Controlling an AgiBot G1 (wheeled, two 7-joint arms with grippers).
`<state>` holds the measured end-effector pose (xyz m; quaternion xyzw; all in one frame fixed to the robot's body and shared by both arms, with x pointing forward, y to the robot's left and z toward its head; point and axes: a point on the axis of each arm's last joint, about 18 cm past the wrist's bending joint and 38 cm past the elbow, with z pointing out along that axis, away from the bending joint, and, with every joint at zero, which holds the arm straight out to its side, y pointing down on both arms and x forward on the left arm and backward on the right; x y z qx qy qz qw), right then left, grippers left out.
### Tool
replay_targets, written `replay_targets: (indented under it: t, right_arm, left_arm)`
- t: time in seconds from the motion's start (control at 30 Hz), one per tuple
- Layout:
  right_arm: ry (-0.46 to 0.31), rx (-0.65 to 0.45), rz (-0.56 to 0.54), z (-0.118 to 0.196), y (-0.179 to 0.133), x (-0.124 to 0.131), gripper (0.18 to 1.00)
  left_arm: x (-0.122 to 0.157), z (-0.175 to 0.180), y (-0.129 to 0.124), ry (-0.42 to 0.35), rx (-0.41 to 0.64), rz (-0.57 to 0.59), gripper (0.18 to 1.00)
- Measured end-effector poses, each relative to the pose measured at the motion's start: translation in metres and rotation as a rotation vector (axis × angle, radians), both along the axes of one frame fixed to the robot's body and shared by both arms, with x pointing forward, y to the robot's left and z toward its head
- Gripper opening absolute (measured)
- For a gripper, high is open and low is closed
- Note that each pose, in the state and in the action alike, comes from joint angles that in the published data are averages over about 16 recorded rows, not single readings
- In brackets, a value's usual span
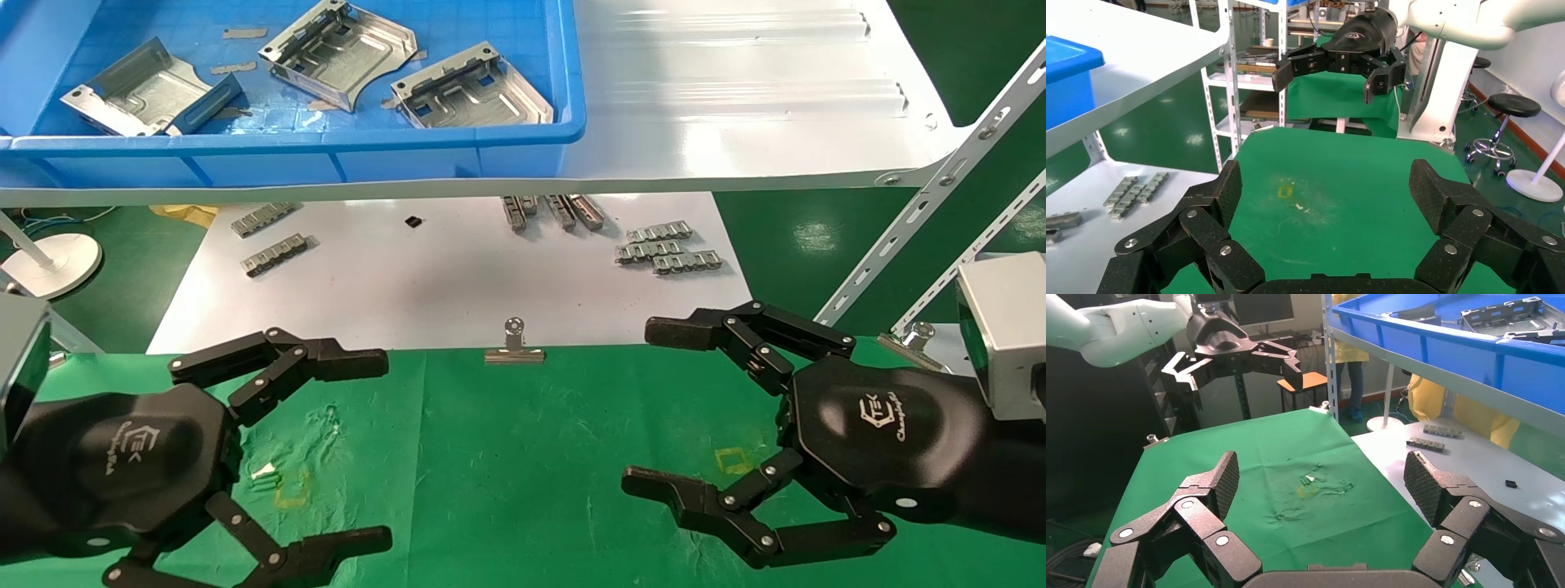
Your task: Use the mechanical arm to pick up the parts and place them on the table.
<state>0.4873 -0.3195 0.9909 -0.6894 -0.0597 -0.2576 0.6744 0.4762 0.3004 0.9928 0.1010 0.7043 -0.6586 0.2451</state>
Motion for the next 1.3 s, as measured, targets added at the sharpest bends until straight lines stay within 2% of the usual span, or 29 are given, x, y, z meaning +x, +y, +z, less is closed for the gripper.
replay_targets:
  t: [0.7,0.9,1.3]
  right_arm:
    - [0.000,0.000,0.000,0.0000,0.0000,0.0000,0.988]
    - [0.000,0.000,0.000,0.0000,0.0000,0.0000,0.953]
    - [0.000,0.000,0.000,0.0000,0.0000,0.0000,0.778]
  left_arm:
    - [0.0000,0.0000,0.0000,0.000,0.000,0.000,1.001]
    - [0.0000,0.0000,0.0000,0.000,0.000,0.000,1.001]
    - [0.0000,0.0000,0.0000,0.000,0.000,0.000,1.001]
